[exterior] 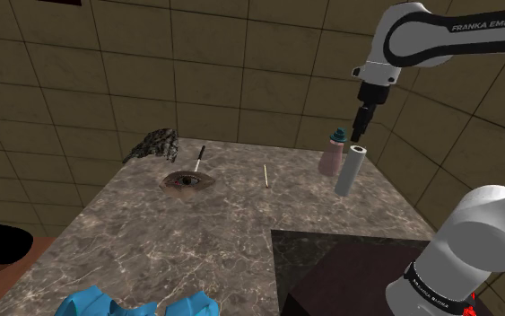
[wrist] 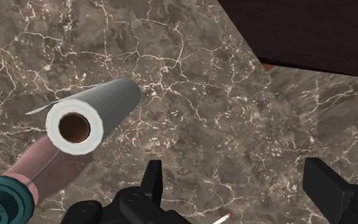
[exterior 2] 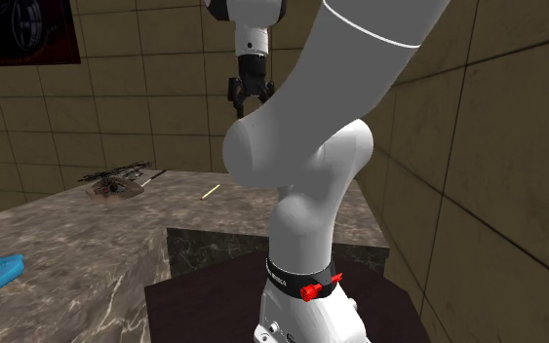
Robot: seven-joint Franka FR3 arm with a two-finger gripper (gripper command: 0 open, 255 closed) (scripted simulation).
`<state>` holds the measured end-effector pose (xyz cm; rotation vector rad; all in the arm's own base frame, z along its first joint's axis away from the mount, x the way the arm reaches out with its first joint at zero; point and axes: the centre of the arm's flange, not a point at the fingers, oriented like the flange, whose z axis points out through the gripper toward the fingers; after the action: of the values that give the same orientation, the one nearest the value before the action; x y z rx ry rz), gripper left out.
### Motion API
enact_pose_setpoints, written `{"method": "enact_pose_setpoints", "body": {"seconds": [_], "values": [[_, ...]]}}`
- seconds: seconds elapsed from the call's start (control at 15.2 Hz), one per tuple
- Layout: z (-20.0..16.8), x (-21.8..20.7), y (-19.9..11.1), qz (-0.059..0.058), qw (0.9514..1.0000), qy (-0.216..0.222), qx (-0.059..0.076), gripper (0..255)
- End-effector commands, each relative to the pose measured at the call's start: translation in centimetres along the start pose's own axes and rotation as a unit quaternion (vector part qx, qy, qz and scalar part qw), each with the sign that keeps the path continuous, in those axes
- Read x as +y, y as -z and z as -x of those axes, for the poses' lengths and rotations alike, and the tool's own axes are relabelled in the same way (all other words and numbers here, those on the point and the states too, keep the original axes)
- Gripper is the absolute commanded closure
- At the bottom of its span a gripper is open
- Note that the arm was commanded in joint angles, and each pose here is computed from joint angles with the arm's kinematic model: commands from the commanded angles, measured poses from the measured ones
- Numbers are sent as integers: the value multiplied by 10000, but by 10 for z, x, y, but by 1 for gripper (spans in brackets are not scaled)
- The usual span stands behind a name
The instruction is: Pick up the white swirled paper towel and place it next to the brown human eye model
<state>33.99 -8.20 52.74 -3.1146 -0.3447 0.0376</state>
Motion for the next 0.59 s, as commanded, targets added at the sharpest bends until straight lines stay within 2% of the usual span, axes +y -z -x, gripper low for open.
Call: {"method": "enact_pose_setpoints", "body": {"seconds": [0.0,0.53], "values": [[-2,20,-11,39,10000,84,18,0],[-14,109,-59,172,9991,380,69,0]]}}
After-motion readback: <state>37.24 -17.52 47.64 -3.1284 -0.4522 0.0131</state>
